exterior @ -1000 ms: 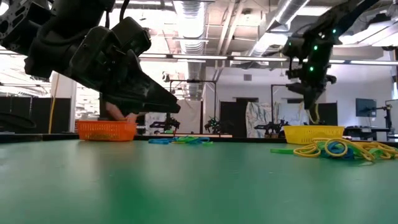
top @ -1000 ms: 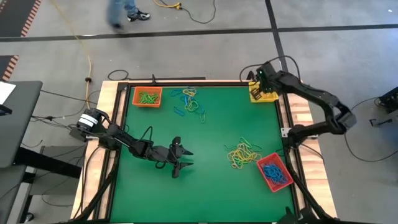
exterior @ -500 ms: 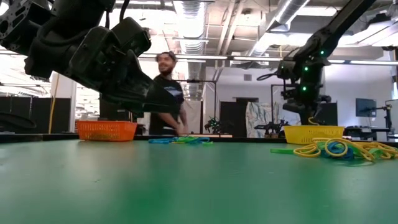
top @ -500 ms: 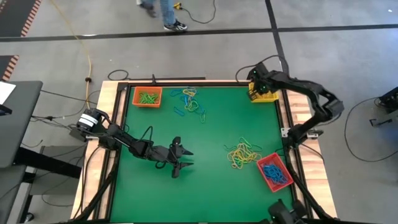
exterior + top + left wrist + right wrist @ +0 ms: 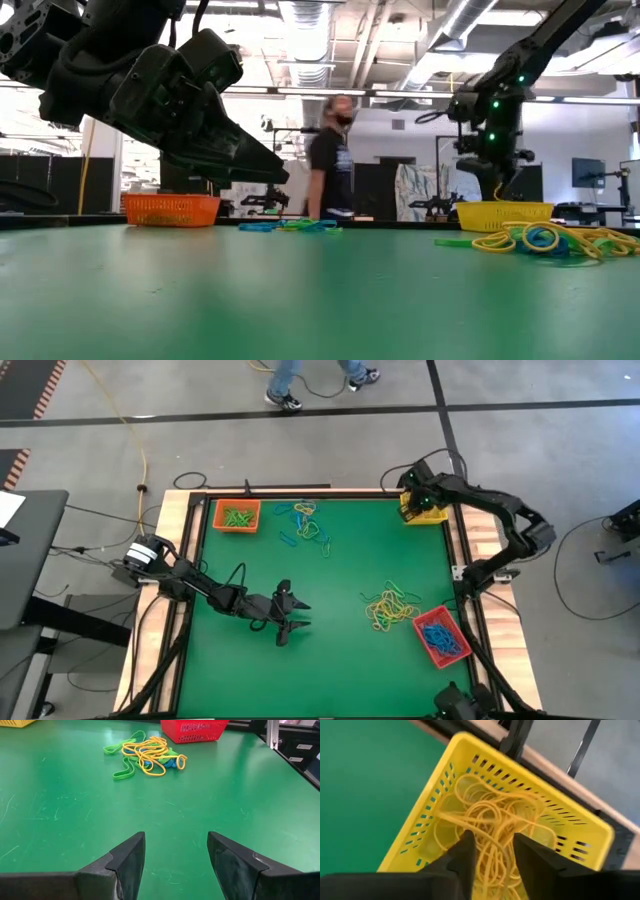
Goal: Sort rubber bands into baskets
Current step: Put the yellow rubber band into the yellow bin, then put the green rubber band into the orange bin
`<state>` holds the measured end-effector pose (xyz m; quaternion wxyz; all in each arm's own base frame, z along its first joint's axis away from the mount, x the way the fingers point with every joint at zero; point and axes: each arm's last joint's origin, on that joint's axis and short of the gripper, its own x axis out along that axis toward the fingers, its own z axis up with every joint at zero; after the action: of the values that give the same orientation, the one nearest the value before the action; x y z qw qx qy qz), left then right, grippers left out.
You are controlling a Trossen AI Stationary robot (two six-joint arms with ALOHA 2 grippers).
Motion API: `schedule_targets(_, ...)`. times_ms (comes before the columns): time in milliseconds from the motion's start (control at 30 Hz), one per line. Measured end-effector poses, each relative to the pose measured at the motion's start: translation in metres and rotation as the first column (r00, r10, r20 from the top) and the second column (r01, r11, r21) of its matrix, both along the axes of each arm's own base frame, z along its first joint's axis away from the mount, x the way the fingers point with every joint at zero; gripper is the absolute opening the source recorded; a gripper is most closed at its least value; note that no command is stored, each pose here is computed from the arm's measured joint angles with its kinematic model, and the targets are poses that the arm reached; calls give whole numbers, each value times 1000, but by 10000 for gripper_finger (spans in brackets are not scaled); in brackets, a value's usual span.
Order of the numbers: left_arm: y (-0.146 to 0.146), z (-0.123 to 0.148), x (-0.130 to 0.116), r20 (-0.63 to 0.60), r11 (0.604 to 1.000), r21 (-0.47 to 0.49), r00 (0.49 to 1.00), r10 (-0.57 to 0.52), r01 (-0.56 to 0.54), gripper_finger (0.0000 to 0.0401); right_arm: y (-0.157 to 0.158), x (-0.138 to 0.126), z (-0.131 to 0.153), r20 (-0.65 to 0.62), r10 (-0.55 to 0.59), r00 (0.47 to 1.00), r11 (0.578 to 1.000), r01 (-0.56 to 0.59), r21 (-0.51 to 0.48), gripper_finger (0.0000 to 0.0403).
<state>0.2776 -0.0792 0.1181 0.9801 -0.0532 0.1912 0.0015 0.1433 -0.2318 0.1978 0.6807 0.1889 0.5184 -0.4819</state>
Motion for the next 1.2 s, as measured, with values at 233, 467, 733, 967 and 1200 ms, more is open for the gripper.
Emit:
schedule_targets(233, 0, 0, 0, 0, 1000, 0, 1000, 0, 0, 203, 15, -10, 31, 53, -7, 999, 997, 11, -77, 217)
schedule_targets(467, 0, 0, 0, 0, 1000, 0, 1000, 0, 0, 203, 25, -16, 48, 107, -25, 994, 991, 39, -129, 220)
schedule_targets(733, -1, 0, 0, 1, 1000, -5, 1000, -2, 2, 203, 35, -15, 48, 156, 9, 988, 999, -3, -39, 221)
schedule_targets(967, -1, 0, 0, 1, 1000, 0, 1000, -4, 4, 203, 62, 9, 44, 206, 182, 962, 975, -203, 88, 221)
schedule_targets(1200, -1, 0, 0, 1, 1000, 10, 1000, -8, 8, 203, 101, 50, 47, 266, 381, 886, 912, -407, 51, 221)
